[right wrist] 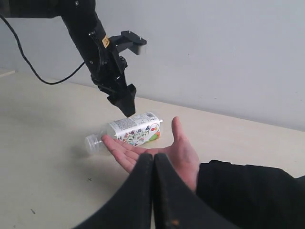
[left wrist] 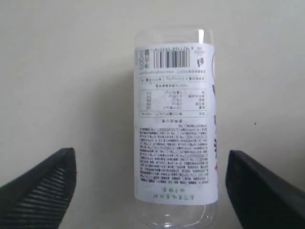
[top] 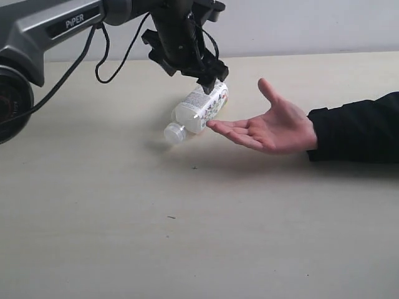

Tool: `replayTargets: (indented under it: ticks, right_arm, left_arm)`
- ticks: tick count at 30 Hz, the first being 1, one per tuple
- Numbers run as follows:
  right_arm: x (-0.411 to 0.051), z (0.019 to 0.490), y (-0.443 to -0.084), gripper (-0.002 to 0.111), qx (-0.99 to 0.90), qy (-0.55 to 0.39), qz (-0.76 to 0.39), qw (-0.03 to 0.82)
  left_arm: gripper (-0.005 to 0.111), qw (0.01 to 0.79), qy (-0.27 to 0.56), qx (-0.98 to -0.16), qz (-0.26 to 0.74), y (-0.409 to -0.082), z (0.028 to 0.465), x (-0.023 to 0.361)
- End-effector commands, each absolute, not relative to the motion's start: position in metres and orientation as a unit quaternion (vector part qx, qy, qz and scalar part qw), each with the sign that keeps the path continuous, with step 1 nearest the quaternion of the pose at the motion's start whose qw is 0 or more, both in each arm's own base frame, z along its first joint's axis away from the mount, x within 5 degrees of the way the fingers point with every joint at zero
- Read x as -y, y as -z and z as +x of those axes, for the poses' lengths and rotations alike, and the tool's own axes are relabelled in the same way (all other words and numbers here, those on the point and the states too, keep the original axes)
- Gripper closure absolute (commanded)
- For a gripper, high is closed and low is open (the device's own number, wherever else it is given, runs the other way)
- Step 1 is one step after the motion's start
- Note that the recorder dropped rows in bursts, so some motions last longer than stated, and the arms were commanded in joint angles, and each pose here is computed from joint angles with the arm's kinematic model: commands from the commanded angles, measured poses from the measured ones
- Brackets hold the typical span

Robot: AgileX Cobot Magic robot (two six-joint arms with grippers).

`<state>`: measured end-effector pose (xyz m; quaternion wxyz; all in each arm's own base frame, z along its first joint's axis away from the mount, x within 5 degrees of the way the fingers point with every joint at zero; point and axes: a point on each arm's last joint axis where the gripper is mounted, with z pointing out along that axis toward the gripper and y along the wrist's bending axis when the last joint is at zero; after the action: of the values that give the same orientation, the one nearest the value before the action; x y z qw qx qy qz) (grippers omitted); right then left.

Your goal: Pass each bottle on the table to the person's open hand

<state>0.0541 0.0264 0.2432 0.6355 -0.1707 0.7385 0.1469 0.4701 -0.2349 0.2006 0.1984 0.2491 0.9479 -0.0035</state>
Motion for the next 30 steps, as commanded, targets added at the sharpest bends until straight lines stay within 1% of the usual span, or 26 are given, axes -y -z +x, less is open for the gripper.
replayTargets:
  ticks: [1, 8, 18, 21, 24, 27, 28, 30]
  right_arm:
    - [-0.026, 0.054, -0.243, 0.108, -0.737, -0.147, -0.169, 0.638]
    - [-0.026, 0.054, -0.243, 0.108, -0.737, -0.147, -0.169, 0.638]
    - [-0.026, 0.054, -0.243, 0.108, -0.737, -0.147, -0.169, 0.638]
    - [-0.026, 0.054, -0.243, 0.108, -0.737, -0.147, -0.169, 0.638]
    - [-0.026, 0.054, -0.243, 0.108, -0.737, -0.147, -0.169, 0.638]
    - [-0.026, 0.054, -0.243, 0.108, -0.737, -0.147, -0.169, 0.638]
    - [-0.026, 0.054, -0.243, 0.108, -0.737, -0.147, -0.169, 0.638]
    - [-0.026, 0.054, -0.243, 0.108, -0.737, -0.147, -0.169, 0.638]
  left_arm:
    - [0.023, 0.18, 0.001, -0.949, 0.258, -0.184, 0.471, 0.241]
    - [0.023, 0.192, 0.004, -0.94, 0.283, -0.166, 0.471, 0.255]
    - [0.023, 0.18, -0.003, -0.941, 0.286, -0.146, 0.474, 0.256]
    - [0.025, 0.172, -0.006, -0.942, 0.287, -0.136, 0.474, 0.256]
    - [0.033, 0.166, -0.008, -0.944, 0.286, -0.13, 0.474, 0.255]
    - [0.049, 0.165, -0.013, -0.943, 0.287, -0.132, 0.474, 0.254]
    - [0.058, 0.168, -0.018, -0.942, 0.289, -0.135, 0.474, 0.253]
    - [0.081, 0.181, -0.035, -0.938, 0.293, -0.147, 0.475, 0.25]
